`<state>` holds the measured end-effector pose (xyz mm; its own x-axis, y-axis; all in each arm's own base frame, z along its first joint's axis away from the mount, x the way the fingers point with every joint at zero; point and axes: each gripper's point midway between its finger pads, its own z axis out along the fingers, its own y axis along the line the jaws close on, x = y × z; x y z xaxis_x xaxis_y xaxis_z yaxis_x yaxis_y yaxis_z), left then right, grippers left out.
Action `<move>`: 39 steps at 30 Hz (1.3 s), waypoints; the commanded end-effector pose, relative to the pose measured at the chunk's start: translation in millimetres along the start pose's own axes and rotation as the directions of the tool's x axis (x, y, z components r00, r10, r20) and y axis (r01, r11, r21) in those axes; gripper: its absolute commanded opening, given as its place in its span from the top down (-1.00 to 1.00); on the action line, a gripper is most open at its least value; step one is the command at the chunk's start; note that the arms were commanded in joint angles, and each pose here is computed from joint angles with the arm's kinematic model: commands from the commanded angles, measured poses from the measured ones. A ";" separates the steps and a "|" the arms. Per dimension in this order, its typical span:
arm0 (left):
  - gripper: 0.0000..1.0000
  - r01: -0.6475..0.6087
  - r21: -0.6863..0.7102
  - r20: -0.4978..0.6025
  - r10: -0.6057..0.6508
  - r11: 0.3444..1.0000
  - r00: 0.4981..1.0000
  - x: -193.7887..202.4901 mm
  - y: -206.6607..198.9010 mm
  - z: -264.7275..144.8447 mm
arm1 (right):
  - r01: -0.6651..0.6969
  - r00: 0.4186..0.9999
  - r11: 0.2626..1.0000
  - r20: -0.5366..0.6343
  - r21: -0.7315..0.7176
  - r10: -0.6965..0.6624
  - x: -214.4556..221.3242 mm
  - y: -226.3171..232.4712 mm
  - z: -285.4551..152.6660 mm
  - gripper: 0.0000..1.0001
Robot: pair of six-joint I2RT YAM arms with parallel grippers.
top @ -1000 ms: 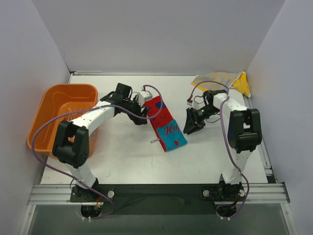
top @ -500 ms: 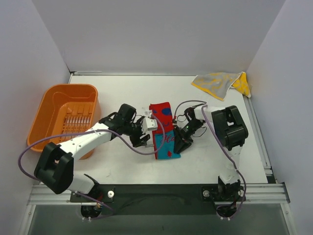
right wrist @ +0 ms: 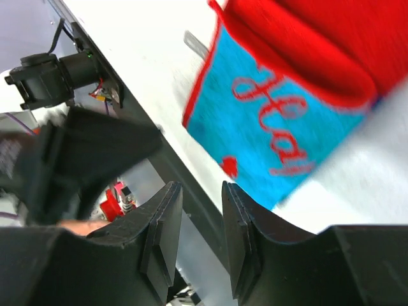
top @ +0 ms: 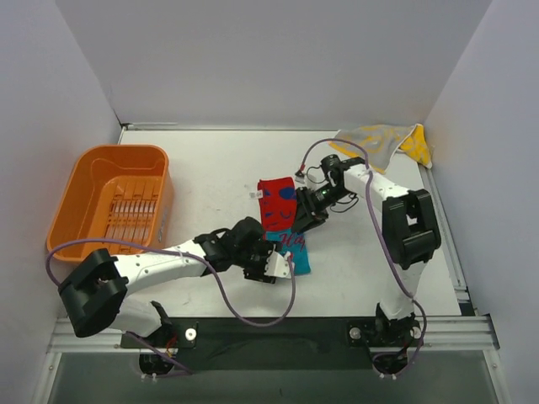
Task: Roll the towels
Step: Roll the towel
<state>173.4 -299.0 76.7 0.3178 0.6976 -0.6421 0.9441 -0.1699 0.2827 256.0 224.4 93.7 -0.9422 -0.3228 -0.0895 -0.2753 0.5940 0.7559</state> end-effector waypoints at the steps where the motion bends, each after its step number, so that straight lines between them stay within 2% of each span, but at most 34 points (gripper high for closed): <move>1: -0.29 -0.093 -0.100 0.060 0.100 0.991 0.993 -25.1 21.9 15.5 | -0.066 0.994 0.997 -0.086 -0.041 0.062 -3.3 3.4 30.5 0.37; 5: -0.18 -0.124 -0.077 0.063 0.129 0.989 0.990 -30.0 10.8 29.5 | -0.107 0.985 0.994 -0.136 -0.020 0.103 -1.8 -13.8 55.6 0.39; 6: -0.09 -0.129 -0.078 0.079 0.135 0.989 0.988 -33.8 8.9 32.2 | -0.125 0.981 0.992 -0.149 -0.015 0.121 1.7 -18.1 60.5 0.39; 10: 0.06 -0.135 -0.018 0.091 0.136 0.991 0.986 -30.1 -7.2 39.8 | -0.172 0.971 0.985 -0.166 0.009 0.171 7.2 -38.2 77.9 0.40; 15: 0.09 -0.090 0.031 0.036 0.089 0.995 0.995 -12.3 -20.1 50.9 | -0.182 0.969 0.983 -0.165 0.023 0.183 9.9 -46.5 83.4 0.40; 21: 0.13 -0.052 0.008 -0.054 0.052 0.999 0.997 12.4 -23.6 60.7 | -0.177 0.968 0.984 -0.174 0.028 0.180 15.0 -46.2 85.1 0.40; 26: 0.53 -0.014 0.057 -0.045 0.016 0.998 0.999 3.9 -30.3 58.4 | -0.147 0.970 0.989 -0.190 0.031 0.150 23.3 -40.2 88.1 0.40; 27: 0.72 0.011 0.081 -0.062 -0.006 0.997 0.998 6.3 -35.9 55.5 | -0.146 0.970 0.989 -0.191 0.031 0.150 26.3 -39.9 88.7 0.40; 30: 1.00 0.048 0.108 -0.064 -0.041 0.993 0.997 0.8 -40.0 48.3 | -0.117 0.977 0.993 -0.176 0.034 0.121 24.6 -34.7 84.2 0.39; 39: 1.00 0.143 0.151 -0.024 -0.141 0.978 0.990 -19.6 -42.7 25.0 | 0.036 0.999 0.997 -0.007 0.067 -0.035 -27.0 -7.2 39.5 0.25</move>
<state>137.6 -315.7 33.8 0.2366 0.7614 -0.6036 0.9716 -0.1863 0.1459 249.4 262.0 34.5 -0.9348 -0.3540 0.0298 -0.2143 0.6289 0.7473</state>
